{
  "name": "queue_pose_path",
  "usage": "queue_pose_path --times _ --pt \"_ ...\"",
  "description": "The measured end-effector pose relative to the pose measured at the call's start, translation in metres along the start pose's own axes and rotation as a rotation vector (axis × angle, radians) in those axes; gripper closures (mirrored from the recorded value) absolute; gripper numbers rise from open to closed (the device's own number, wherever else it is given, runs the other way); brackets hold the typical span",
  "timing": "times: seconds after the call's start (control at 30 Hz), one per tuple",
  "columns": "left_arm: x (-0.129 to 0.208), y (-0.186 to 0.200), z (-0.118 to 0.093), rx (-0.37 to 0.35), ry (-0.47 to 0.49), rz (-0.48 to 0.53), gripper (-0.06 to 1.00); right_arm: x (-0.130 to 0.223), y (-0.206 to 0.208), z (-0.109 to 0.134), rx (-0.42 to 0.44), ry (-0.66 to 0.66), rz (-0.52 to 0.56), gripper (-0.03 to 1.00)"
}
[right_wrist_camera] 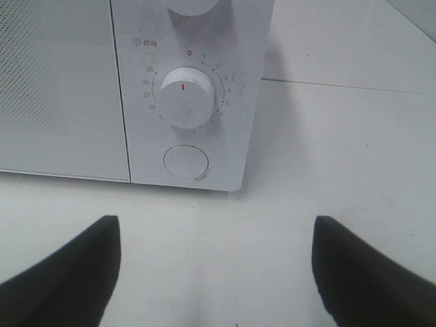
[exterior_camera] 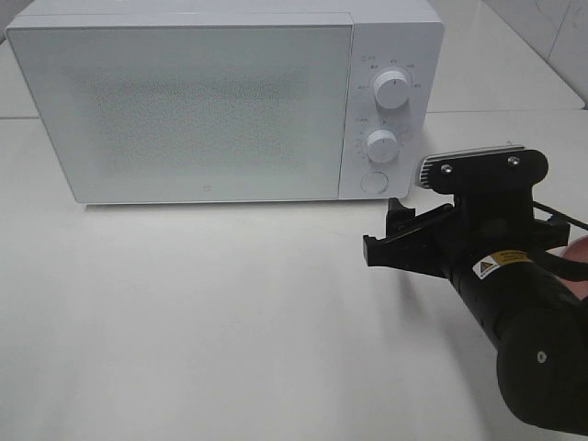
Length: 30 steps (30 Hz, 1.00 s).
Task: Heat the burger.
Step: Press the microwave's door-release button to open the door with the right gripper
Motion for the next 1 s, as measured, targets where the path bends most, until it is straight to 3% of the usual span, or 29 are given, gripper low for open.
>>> queue_pose_path --times 0.3,0.37,0.43,0.47,0.5,0.57,0.67,0.73,0.77,0.83,0.87,0.9,0.93,0.97,1.0 --pt "0.0000 0.0000 0.0000 0.000 0.000 0.000 -0.03 0.0000 0.0000 0.0000 0.000 -0.123 0.000 0.22" --pt "0.0000 0.0000 0.0000 0.000 0.000 0.000 -0.03 0.0000 0.0000 0.0000 0.000 -0.275 0.000 0.23" --pt "0.0000 0.0000 0.0000 0.000 0.000 0.000 -0.03 0.0000 0.0000 0.0000 0.000 -0.325 0.000 0.23" --pt "0.0000 0.0000 0.0000 0.000 0.000 0.000 -0.03 0.0000 0.0000 0.0000 0.000 -0.435 0.000 0.25" --pt "0.0000 0.0000 0.0000 0.000 0.000 0.000 -0.03 0.0000 0.0000 0.0000 0.000 -0.435 0.000 0.25" --pt "0.0000 0.0000 0.0000 0.000 0.000 0.000 -0.03 0.0000 0.0000 0.0000 0.000 -0.587 0.000 0.29" --pt "0.0000 0.0000 0.0000 0.000 0.000 0.000 -0.03 0.0000 0.0000 0.0000 0.000 -0.687 0.000 0.31" --pt "0.0000 0.0000 0.0000 0.000 0.000 0.000 -0.03 0.0000 0.0000 0.0000 0.000 -0.854 0.000 0.41" --pt "0.0000 0.0000 0.0000 0.000 0.000 0.000 -0.03 0.0000 0.0000 0.0000 0.000 -0.854 0.000 0.41" --pt "0.0000 0.0000 0.0000 0.000 0.000 0.000 -0.03 0.0000 0.0000 0.0000 0.000 -1.008 0.000 0.51" --pt "0.0000 0.0000 0.0000 0.000 0.000 0.000 -0.03 0.0000 0.0000 0.0000 0.000 -1.008 0.000 0.51" --pt "0.0000 0.0000 0.0000 0.000 0.000 0.000 -0.03 0.0006 0.0000 0.0003 0.001 -1.104 0.004 0.54" --pt "0.0000 0.0000 0.0000 0.000 0.000 0.000 -0.03 0.0014 -0.0001 0.0009 0.001 -1.157 0.011 0.62" --pt "0.0000 0.0000 0.0000 0.000 0.000 0.000 -0.03 0.0014 -0.0001 0.0009 0.001 -1.157 0.011 0.62" --pt "0.0000 0.0000 0.0000 0.000 0.000 0.000 -0.03 0.0035 -0.0002 0.0021 0.005 -1.257 0.027 0.69"
Point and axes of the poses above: a point on each arm's last joint axis where the gripper is mounted, y pointing back along that axis away from the gripper, z along the wrist's bending axis when the last joint is at zero, x = y × z, the point moved 7 cm from there along -y, pointing out along that axis toward the gripper, and after that the axes turned 6 degrees about y, right-handed, at the moved point
